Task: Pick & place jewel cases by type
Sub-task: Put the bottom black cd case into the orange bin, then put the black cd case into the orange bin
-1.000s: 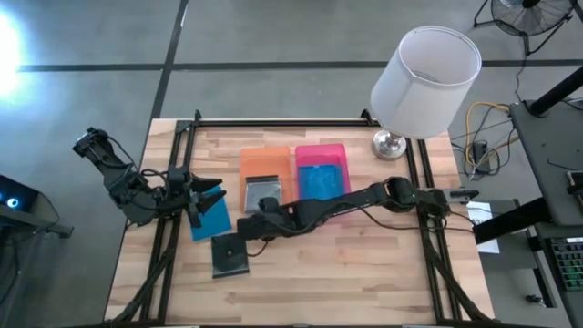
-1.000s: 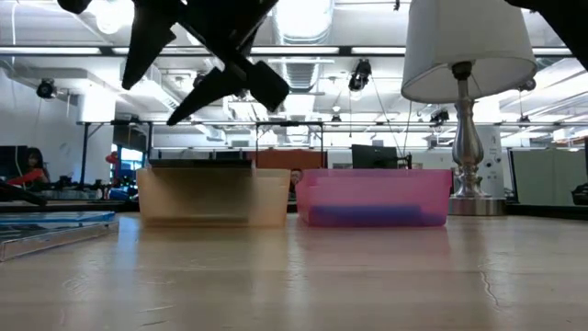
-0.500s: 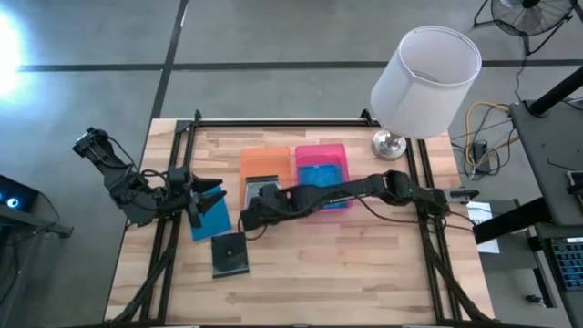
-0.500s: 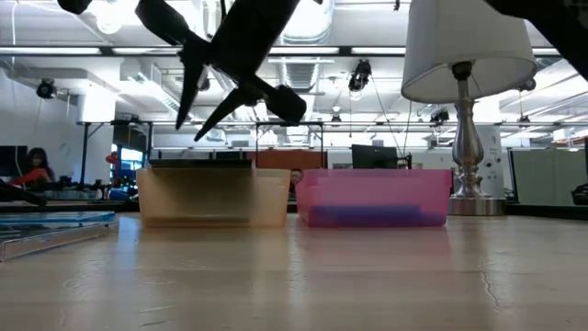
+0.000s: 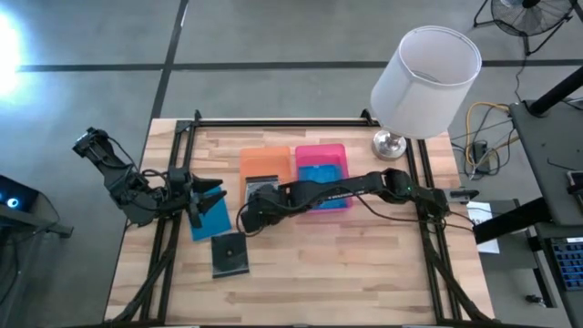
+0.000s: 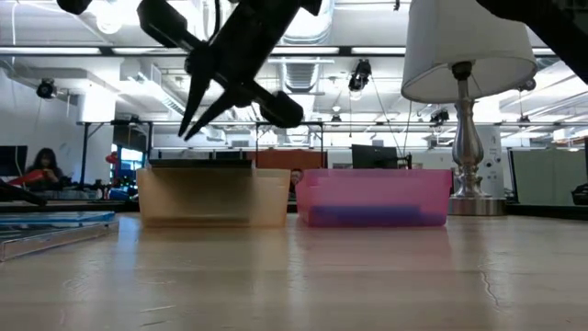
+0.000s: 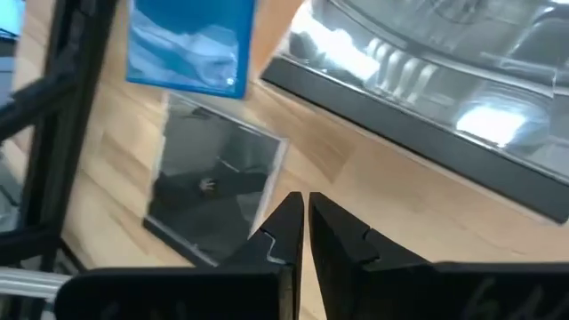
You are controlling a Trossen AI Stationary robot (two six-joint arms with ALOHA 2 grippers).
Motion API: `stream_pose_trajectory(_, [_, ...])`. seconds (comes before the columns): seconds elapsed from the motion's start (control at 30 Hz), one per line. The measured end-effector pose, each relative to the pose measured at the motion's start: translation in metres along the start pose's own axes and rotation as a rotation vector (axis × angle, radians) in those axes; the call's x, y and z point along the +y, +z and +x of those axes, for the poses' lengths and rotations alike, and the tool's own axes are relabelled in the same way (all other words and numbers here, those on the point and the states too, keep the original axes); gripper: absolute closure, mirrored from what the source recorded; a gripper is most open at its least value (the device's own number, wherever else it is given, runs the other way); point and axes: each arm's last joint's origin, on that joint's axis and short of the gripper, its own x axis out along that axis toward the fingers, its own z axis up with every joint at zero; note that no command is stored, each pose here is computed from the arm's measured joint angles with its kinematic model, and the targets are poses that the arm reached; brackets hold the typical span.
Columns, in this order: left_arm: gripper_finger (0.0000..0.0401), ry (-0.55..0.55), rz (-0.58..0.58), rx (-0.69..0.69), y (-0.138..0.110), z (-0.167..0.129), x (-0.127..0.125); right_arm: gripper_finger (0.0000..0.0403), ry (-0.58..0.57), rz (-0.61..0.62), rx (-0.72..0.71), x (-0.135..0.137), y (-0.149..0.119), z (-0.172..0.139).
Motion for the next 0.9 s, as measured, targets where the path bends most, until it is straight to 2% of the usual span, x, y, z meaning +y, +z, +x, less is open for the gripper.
stream_pose_trajectory(0.2, [0.0209,0.004,0.0,-0.003,0.0,0.0,0.0,0.0385,-0.038,-0.01,-0.009,-0.009,0.004,0.013])
stream_pose_trajectory(0.33, [0.0209,0.004,0.0,-0.004,0.0,0.0,0.0,0.0385,-0.097,0.059,-0.017,-0.026,0.018,0.036])
stream_pose_trajectory(0.47, [0.0209,0.006,-0.01,-0.004,0.0,0.0,0.0,0.0385,-0.035,0.039,-0.106,-0.012,0.02,0.02])
stream_pose_trajectory(0.57, [0.0209,0.007,-0.011,-0.004,0.0,0.0,0.0,0.0385,0.004,0.005,-0.091,-0.005,0.021,0.012])
stream_pose_trajectory(0.67, [0.0209,0.008,-0.006,-0.001,-0.002,0.001,-0.001,0.0385,0.008,-0.032,-0.053,-0.002,0.013,0.014])
stream_pose_trajectory(0.8, [0.0209,-0.005,0.017,0.031,-0.005,0.002,-0.001,0.0385,0.084,-0.104,0.037,0.011,-0.013,0.011])
stream_pose_trajectory(0.9, [0.0209,-0.077,0.067,0.154,-0.013,0.003,-0.002,0.0385,0.132,-0.197,0.117,0.018,-0.035,0.013])
